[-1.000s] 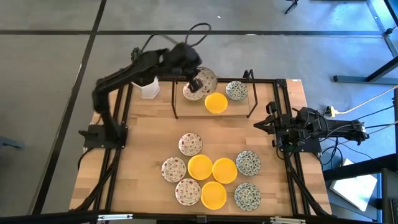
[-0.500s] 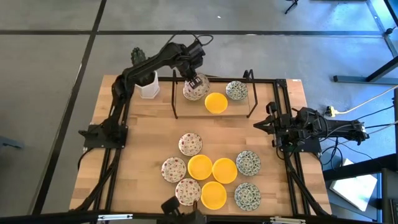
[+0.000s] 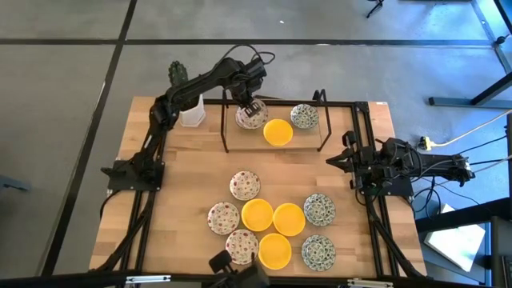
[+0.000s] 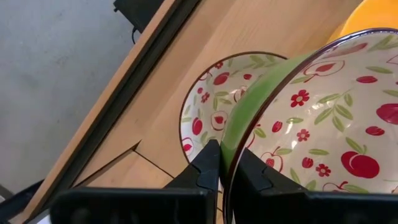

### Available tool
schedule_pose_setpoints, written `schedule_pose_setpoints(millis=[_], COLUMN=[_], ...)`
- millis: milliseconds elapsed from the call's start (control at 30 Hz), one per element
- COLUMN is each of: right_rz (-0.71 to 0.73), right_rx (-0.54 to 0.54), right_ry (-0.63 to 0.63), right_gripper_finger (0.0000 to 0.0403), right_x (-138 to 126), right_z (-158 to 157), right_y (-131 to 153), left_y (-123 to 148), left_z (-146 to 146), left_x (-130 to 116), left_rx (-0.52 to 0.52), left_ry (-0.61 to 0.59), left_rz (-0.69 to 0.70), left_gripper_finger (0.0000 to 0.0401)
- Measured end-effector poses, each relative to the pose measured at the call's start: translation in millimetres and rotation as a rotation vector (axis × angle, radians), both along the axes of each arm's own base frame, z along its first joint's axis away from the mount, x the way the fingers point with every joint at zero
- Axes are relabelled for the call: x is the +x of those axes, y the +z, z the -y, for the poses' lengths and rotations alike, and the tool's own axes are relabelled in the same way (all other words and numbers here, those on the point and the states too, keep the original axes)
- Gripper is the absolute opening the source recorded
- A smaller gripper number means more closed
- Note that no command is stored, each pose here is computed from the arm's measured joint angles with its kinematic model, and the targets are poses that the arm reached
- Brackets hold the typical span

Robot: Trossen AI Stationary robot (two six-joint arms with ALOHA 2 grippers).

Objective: Pick & Place Mini bowls
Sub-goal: Stack the white bowl on top of the white bowl on the shelf

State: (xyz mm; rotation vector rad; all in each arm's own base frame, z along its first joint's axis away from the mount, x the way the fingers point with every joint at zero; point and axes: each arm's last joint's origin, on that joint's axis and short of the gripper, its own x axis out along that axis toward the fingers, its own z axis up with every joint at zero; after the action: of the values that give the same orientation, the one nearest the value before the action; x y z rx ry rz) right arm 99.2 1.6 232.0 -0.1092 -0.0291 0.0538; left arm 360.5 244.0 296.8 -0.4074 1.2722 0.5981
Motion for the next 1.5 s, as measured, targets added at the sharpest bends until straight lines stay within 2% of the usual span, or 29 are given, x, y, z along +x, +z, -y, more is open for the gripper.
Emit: schedule_pose_setpoints(millis=[567, 1033, 1333, 1500], right_rz=[-0.009, -0.009, -0.015, -0.015], right_rx=[0.003, 0.003, 0.003, 0.003], right_ry=[0.0, 0.0, 0.0, 0.0], right_gripper_finger=[0.002, 0.002, 0.002, 0.002], right_x=[0.0, 0.0, 0.1, 0.1], right_z=[0.0, 0.0, 0.0, 0.0], right_y=[-0.8, -0.8, -1.4, -1.4], left_y=[-32.9, -39.0, -45.9, -45.5], left_z=[-15.0, -18.0, -20.4, -20.0], left_x=[5.3, 6.3, 7.8, 7.5], left_rx=[-0.048, -0.057, -0.062, -0.063], left_ry=[0.019, 0.048, 0.017, 0.001], left_rz=[-0.071, -0.077, -0.092, -0.096], left_gripper_finger=[0.0013, 0.0032, 0.0035, 0.0059])
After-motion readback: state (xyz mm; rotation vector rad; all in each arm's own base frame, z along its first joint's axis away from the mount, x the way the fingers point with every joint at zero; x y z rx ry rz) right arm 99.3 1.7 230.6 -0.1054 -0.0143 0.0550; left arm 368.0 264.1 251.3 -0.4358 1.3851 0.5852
